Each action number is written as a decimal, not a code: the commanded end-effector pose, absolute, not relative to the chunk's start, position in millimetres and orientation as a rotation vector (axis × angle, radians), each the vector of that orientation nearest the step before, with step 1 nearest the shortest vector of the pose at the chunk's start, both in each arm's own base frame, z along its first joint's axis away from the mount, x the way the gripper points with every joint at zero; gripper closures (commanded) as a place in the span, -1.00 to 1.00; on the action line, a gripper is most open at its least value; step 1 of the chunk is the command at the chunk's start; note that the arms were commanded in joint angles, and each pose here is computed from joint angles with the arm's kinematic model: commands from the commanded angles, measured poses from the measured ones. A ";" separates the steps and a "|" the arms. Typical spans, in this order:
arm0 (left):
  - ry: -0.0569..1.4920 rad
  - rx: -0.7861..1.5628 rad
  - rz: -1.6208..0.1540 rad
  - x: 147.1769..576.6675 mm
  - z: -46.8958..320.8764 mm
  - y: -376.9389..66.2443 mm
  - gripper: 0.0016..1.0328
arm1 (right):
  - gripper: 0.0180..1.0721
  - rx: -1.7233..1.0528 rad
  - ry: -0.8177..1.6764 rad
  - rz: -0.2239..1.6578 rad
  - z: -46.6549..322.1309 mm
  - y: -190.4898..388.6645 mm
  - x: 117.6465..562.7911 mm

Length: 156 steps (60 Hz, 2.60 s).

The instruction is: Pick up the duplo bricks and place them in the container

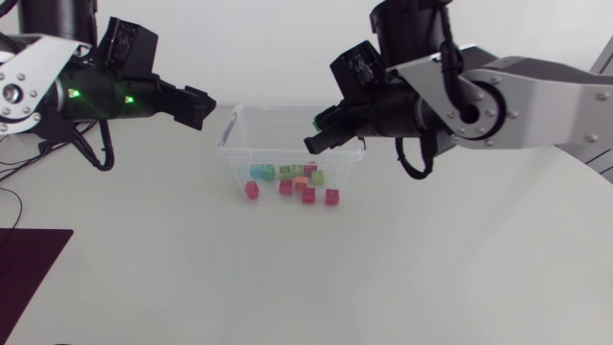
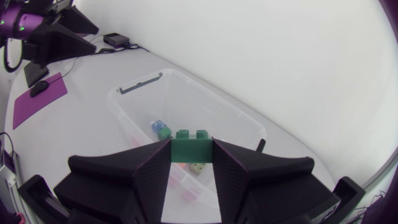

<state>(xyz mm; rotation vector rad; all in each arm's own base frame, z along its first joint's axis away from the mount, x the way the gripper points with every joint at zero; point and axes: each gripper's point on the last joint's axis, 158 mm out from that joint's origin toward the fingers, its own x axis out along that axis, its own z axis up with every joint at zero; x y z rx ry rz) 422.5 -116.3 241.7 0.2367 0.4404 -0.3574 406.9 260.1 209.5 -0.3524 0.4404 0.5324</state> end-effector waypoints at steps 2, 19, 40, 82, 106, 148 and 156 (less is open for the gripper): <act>0.413 0.230 -0.318 411.7 245.6 -100.2 -0.92 | 0.47 -0.338 0.446 0.490 198.9 259.8 430.7; 0.258 0.255 -0.227 379.4 261.7 -60.3 -0.92 | -0.59 -0.346 0.448 0.386 164.6 256.5 486.2; -0.028 0.270 -0.111 312.9 301.3 -26.9 -0.92 | -0.90 -0.372 0.295 0.299 207.6 241.3 474.5; -0.166 0.299 0.058 265.4 291.9 14.5 -0.92 | -0.90 -0.368 0.093 -0.015 288.5 63.5 351.3; -0.155 0.280 0.058 262.4 265.6 14.8 -0.92 | -0.90 -0.357 0.042 -0.121 274.1 2.8 282.6; 0.028 0.039 -0.010 255.3 167.4 -0.7 -0.92 | -0.90 -0.055 0.052 -0.026 168.3 -2.5 255.9; 0.058 0.003 -0.016 254.2 151.5 -3.0 -0.92 | -0.90 -0.005 0.057 -0.011 150.6 -1.9 254.4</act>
